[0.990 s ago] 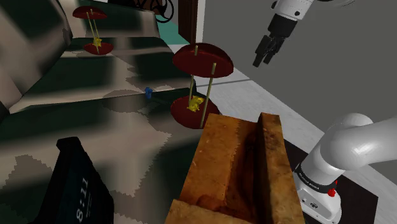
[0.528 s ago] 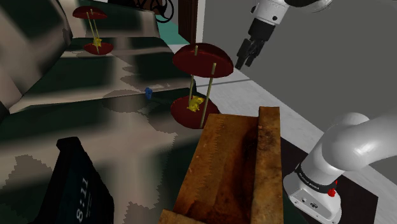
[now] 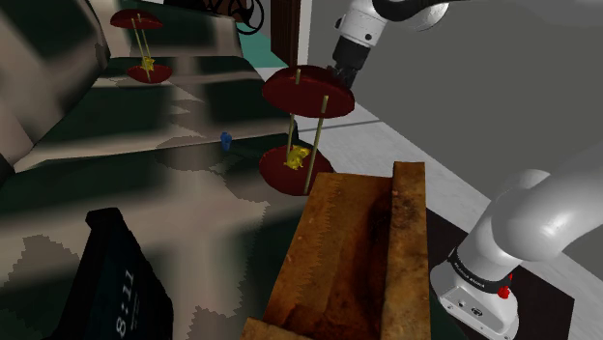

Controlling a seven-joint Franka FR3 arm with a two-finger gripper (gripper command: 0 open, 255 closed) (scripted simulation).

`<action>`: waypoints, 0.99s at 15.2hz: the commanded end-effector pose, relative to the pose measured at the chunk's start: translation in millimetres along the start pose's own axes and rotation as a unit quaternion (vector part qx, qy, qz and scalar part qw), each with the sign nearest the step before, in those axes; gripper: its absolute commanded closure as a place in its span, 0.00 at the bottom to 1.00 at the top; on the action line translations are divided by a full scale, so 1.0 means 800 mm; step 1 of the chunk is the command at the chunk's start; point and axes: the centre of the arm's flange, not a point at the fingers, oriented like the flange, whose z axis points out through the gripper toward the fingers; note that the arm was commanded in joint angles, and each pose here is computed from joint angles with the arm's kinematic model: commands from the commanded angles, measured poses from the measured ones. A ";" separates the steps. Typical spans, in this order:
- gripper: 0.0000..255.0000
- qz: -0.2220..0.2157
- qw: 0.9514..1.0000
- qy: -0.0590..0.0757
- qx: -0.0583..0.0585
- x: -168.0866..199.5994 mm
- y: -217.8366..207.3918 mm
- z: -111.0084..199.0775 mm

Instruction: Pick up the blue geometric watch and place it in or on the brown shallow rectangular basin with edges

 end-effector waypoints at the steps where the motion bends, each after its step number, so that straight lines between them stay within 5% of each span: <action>1: 0.00 -0.015 1.000 0.001 0.010 0.020 -0.015 0.016; 15: 0.00 -0.118 0.990 0.002 0.080 0.169 -0.141 0.112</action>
